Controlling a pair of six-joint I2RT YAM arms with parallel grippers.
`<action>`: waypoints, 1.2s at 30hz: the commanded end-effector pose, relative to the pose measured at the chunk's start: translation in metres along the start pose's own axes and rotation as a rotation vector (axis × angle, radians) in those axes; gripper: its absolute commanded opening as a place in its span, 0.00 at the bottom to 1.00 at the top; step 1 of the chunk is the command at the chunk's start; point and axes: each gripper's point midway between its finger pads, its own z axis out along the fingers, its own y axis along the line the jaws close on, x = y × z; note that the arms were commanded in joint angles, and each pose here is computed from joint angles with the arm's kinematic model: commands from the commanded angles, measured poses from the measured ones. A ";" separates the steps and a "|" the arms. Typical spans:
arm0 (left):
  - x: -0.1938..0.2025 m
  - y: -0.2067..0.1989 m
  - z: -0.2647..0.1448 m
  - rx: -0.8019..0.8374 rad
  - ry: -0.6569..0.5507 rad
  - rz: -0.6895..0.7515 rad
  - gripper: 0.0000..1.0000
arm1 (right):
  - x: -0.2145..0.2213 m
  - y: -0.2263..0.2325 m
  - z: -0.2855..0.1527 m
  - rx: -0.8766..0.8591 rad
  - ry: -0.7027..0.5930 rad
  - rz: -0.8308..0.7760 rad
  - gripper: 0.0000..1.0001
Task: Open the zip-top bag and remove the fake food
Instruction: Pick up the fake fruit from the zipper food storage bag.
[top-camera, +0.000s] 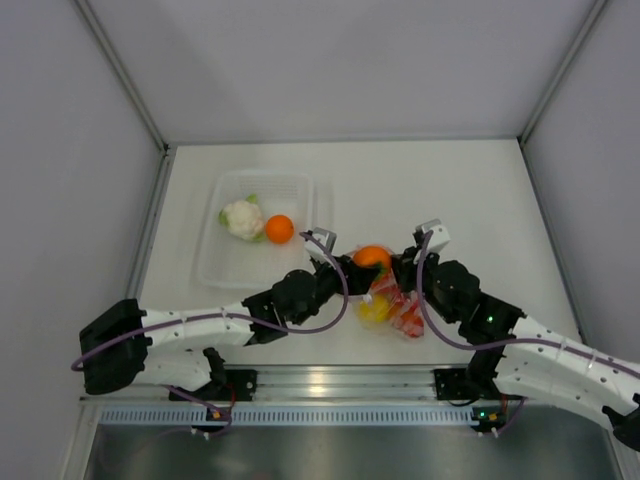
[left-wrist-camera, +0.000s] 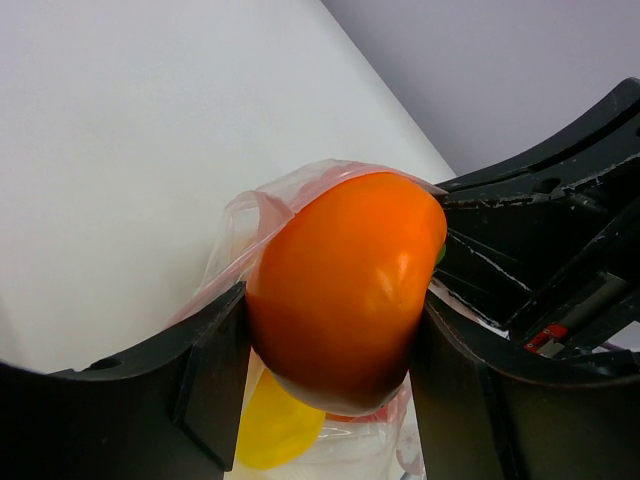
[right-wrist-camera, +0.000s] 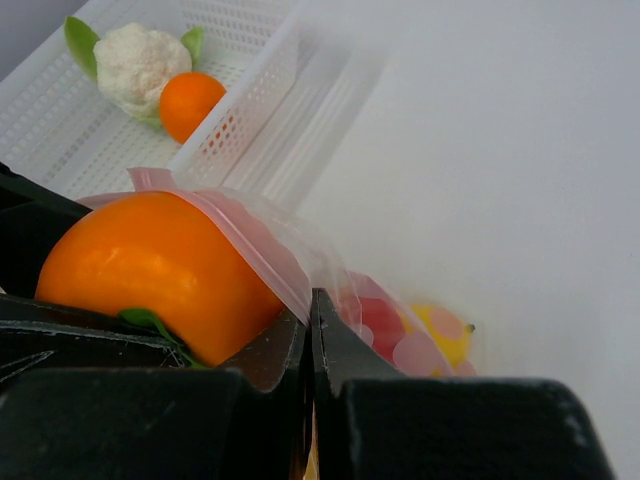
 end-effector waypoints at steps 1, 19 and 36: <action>-0.103 -0.055 -0.015 0.237 -0.305 -0.185 0.00 | 0.019 0.003 0.003 0.008 0.070 0.012 0.00; -0.118 -0.086 -0.041 0.445 -0.366 -0.045 0.00 | 0.000 -0.007 0.013 -0.048 0.126 0.051 0.00; -0.160 -0.026 0.009 -0.053 -0.517 0.091 0.00 | -0.010 -0.005 -0.013 -0.102 0.098 -0.023 0.00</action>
